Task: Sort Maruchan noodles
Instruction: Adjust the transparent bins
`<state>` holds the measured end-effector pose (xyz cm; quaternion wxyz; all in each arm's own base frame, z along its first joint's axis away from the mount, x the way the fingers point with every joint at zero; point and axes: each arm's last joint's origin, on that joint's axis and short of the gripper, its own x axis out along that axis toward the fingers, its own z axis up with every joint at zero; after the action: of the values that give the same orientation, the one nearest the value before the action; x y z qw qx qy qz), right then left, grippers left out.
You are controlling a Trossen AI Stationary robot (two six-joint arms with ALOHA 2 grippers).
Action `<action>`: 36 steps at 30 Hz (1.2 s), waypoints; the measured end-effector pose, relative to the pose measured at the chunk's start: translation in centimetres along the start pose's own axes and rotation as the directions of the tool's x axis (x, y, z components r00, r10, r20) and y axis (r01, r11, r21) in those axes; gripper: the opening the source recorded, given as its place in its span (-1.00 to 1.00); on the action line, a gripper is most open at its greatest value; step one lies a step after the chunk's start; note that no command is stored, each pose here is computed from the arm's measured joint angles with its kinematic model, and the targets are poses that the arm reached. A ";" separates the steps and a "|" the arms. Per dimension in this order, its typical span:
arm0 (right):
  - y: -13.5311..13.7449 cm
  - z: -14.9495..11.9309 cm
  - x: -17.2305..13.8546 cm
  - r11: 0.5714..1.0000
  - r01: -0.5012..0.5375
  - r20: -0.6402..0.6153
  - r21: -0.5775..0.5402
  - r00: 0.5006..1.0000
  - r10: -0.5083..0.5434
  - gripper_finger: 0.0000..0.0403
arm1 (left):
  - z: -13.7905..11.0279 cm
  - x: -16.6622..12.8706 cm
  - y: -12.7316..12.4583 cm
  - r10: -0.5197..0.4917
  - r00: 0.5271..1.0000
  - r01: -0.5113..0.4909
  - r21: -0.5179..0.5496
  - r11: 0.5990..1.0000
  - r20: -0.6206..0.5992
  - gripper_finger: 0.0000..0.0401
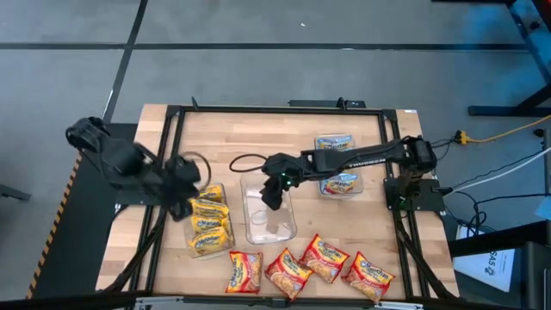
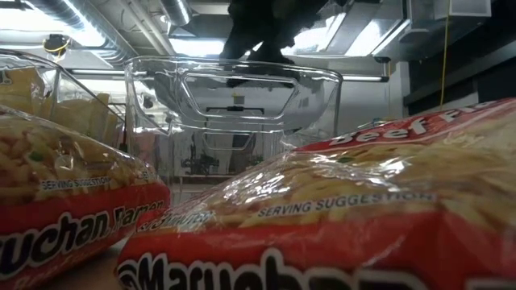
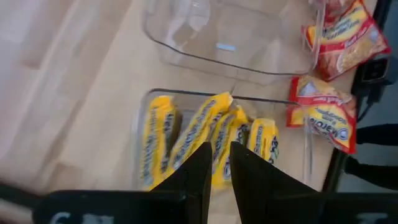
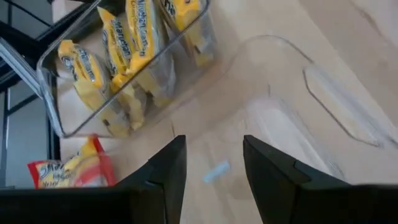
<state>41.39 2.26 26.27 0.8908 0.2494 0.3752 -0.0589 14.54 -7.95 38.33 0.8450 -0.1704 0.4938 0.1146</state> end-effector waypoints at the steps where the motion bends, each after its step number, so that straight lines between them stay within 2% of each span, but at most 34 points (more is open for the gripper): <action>1: -0.1 0.0 0.5 1.000 -0.001 0.000 0.000 1.000 0.001 -0.22 | -0.5 1.1 -0.3 -0.005 1.000 0.005 0.007 1.000 0.000 -0.75; 4: -0.7 -0.2 1.9 1.000 -0.021 -0.030 0.011 0.999 0.022 -0.22 | -1.4 4.3 -1.4 -0.039 0.999 0.039 0.019 0.999 0.016 -0.75; 9: -2.5 -0.9 3.8 0.998 0.059 -0.096 0.027 0.994 -0.056 -0.22 | -0.9 7.7 -3.1 -0.101 0.975 0.090 0.062 0.994 0.200 -0.75; 12: -3.9 -0.8 3.8 0.991 0.131 -0.118 0.021 0.985 -0.128 -0.22 | -0.3 7.9 -3.6 -0.108 0.953 0.089 0.079 0.993 0.283 -0.75; 16: -5.6 -0.3 3.5 0.980 0.198 -0.124 0.013 0.973 -0.195 -0.22 | 0.1 8.1 -3.5 -0.087 0.948 0.068 0.073 0.995 0.305 -0.75; 20: -6.7 -0.1 3.3 0.978 0.206 -0.156 0.035 0.968 -0.198 -0.22 | 0.2 8.2 -3.4 -0.076 0.948 0.058 0.065 0.996 0.309 -0.75; 24: -7.2 -0.3 3.2 0.965 0.263 -0.175 -0.009 0.949 -0.260 -0.22 | 0.2 8.2 -3.4 -0.076 0.948 0.059 0.066 0.996 0.308 -0.75; 36: -8.4 0.2 2.9 0.952 0.297 -0.162 -0.077 0.938 -0.306 -0.22 | 0.2 8.2 -3.3 -0.073 0.949 0.055 0.067 0.996 0.305 -0.75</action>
<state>41.15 -4.89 20.96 0.8417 0.1699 0.4858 -0.1634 19.88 -10.70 31.85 0.9194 -0.1419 0.3536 0.0977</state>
